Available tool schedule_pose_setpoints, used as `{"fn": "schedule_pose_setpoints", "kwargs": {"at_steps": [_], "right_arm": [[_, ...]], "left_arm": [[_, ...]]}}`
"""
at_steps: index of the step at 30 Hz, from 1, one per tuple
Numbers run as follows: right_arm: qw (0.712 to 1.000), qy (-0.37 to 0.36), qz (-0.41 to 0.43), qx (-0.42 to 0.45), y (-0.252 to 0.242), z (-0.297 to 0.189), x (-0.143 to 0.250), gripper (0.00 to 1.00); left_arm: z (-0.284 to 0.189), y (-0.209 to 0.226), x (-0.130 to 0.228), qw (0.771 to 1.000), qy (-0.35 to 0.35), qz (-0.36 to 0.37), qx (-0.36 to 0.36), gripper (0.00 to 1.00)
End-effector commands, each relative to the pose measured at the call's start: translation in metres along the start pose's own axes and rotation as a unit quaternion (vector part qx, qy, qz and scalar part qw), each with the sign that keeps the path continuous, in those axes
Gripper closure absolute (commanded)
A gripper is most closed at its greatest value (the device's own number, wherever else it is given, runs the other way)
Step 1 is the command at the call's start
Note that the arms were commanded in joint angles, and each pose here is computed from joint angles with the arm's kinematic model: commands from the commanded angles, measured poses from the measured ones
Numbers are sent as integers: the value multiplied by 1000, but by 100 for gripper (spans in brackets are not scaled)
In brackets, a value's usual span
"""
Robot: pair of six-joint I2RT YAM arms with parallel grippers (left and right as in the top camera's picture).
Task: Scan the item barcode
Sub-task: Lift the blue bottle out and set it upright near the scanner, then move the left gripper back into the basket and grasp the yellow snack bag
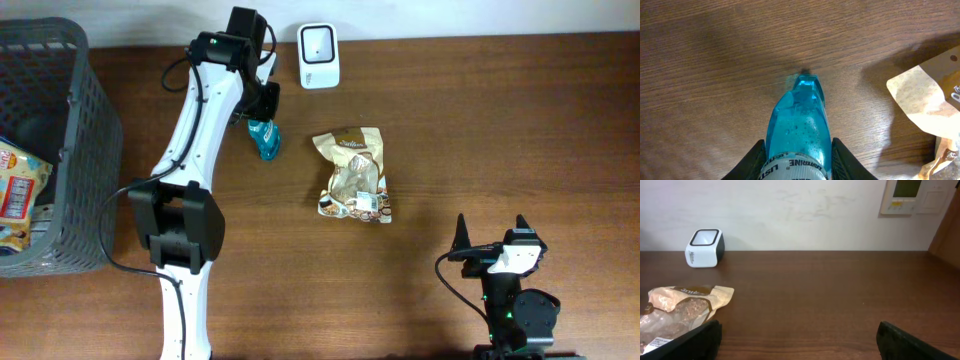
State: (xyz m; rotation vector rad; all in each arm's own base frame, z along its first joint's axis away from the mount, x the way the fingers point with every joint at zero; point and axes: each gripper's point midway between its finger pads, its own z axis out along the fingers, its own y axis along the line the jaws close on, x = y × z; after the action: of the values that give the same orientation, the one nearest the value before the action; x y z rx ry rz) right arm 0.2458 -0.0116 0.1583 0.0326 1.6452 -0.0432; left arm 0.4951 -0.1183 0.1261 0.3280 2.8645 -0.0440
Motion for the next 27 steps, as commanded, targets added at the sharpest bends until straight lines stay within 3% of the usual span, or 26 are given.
{"fn": "schedule_pose_setpoints", "kwargs": {"at_steps": [1,4,6,13,18,23,27], "right_arm": [[1000,3,-1,2,0,0,3,2],[1000,3,-1,2,0,0,3,2],[1000,3,-1,2,0,0,3,2],[1000,3,-1,2,0,0,3,2],[1000,3,-1,2,0,0,3,2],[1000,3,-1,2,0,0,3,2],[1000,3,-1,2,0,0,3,2]], "left_arm": [[1,-2,2,1000,3,-2,-1,60],[1,-2,2,1000,3,-2,-1,47],[1,-3,0,1000,0,-2,3,32],[-23,-16,-19,998,-40,-1,39,32],[-64,-15,-37,995,-87,0,39,32],[-144,-6,-53,984,-173,-4,36,29],[-222,38,-45,964,-259,-53,-2,25]]}}
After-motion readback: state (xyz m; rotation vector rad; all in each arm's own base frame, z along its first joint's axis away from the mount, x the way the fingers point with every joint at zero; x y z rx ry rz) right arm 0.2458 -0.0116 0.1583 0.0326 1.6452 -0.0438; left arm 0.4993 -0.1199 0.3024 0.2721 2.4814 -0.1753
